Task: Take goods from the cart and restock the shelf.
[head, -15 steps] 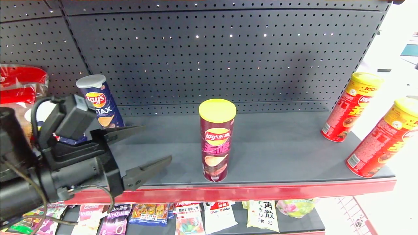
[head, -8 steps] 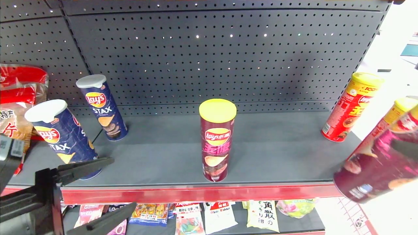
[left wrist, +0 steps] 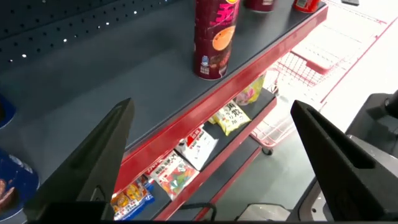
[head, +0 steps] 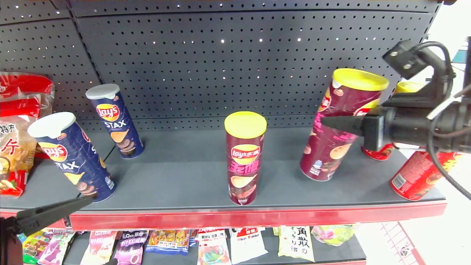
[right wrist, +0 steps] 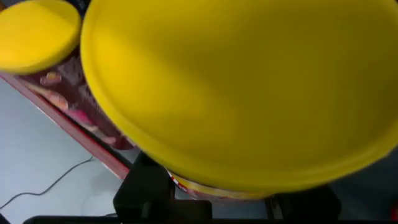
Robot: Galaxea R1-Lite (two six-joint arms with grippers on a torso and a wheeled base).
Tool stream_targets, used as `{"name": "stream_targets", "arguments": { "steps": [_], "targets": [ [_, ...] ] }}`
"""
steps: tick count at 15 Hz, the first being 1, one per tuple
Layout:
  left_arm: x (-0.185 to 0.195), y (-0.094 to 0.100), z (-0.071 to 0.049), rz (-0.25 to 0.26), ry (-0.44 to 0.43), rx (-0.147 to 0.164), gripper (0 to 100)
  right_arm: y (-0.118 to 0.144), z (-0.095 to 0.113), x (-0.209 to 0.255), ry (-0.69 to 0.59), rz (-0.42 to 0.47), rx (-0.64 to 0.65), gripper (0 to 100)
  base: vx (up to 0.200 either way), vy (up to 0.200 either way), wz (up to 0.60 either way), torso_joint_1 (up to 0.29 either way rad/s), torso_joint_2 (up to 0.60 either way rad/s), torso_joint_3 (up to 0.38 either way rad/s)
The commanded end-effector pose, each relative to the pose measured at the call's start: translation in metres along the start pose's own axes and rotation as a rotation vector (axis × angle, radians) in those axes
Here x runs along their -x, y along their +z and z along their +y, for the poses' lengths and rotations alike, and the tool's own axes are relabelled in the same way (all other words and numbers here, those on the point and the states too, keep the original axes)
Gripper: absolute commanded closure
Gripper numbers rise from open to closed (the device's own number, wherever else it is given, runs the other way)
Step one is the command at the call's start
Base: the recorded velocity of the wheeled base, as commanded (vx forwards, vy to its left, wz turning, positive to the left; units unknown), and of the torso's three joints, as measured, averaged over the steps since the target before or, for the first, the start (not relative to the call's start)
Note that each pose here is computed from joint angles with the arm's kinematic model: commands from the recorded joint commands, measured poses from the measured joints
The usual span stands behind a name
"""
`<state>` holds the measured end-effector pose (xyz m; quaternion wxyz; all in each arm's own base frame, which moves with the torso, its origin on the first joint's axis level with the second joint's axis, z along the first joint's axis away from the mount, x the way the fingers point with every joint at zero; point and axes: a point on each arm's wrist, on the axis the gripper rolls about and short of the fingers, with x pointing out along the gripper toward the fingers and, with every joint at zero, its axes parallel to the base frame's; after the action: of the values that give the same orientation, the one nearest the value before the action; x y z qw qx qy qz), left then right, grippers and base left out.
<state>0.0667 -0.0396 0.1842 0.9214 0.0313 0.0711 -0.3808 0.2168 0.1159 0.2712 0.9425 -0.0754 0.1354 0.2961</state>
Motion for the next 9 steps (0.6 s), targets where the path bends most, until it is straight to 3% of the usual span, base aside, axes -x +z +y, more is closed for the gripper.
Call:
{"name": "stream_targets", "arguments": {
  "steps": [1, 9],
  "targets": [
    [0.002, 0.001, 0.0, -0.01, 0.011, -0.005, 0, -0.003, 0.003, -0.065, 0.042, 0.068, -0.004, 100, 0.0, 0.0, 0.0, 0.0, 0.0, 0.0],
    [0.007, 0.002, -0.001, -0.02, 0.056, -0.008, 0, 0.01, 0.002, -0.137, 0.091, 0.047, 0.033, 100, 0.0, 0.0, 0.0, 0.0, 0.0, 0.0]
  ]
}}
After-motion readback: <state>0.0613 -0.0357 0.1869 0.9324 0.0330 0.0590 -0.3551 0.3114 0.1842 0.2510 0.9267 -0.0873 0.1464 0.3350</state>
